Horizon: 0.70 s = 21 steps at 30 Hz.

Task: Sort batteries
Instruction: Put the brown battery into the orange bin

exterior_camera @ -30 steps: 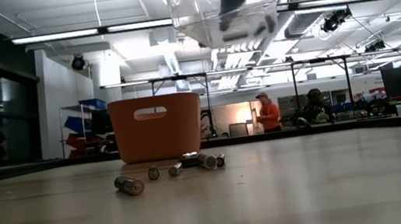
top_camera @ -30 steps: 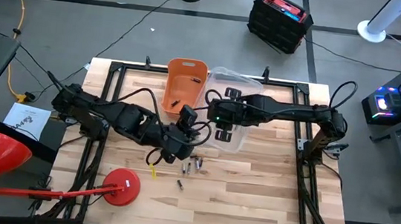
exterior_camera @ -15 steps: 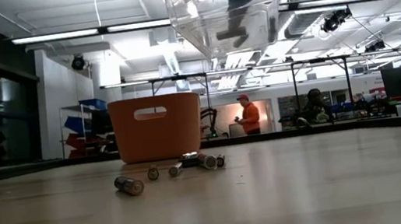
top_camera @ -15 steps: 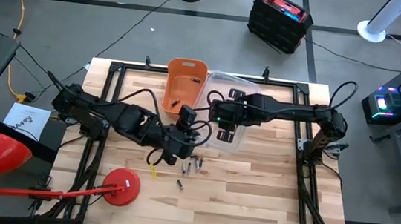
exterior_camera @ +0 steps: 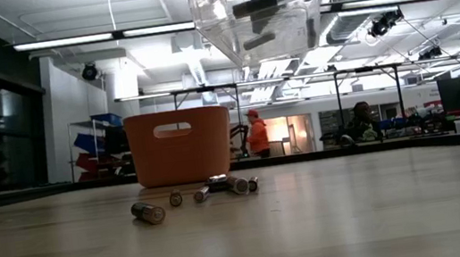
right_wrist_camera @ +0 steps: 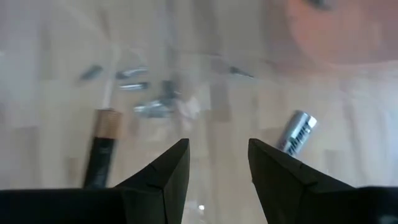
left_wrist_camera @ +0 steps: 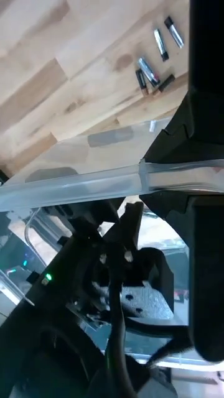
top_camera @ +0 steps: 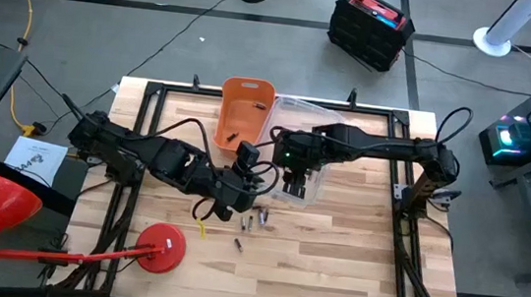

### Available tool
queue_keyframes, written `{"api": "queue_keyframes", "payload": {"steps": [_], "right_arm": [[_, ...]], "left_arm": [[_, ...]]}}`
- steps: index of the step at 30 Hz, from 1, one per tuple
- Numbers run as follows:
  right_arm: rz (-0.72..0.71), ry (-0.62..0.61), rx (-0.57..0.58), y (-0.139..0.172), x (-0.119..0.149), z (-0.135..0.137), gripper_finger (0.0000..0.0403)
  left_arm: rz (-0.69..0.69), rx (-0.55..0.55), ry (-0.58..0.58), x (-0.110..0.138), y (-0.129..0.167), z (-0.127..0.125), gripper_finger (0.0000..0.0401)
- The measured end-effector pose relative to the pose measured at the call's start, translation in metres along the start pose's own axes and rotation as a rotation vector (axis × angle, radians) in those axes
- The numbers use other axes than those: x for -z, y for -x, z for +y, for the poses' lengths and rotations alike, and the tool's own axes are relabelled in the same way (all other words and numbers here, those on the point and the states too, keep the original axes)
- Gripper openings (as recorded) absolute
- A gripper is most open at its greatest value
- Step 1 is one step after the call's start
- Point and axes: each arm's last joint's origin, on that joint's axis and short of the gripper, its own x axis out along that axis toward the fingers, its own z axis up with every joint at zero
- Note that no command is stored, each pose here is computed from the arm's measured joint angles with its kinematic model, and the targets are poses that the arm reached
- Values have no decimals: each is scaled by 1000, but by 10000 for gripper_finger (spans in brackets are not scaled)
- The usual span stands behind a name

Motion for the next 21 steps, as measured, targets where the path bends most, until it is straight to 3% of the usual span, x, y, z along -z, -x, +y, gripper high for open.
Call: {"api": "queue_keyframes", "payload": {"steps": [9, 21], "right_arm": [[6, 4, -196, 1, 0, 18, 158], [42, 4, -230, 1, 4, 19, 158]], "left_arm": [[-72, 151, 59, 0, -1, 0, 28], [-69, 146, 67, 1, -2, 1, 28]]}}
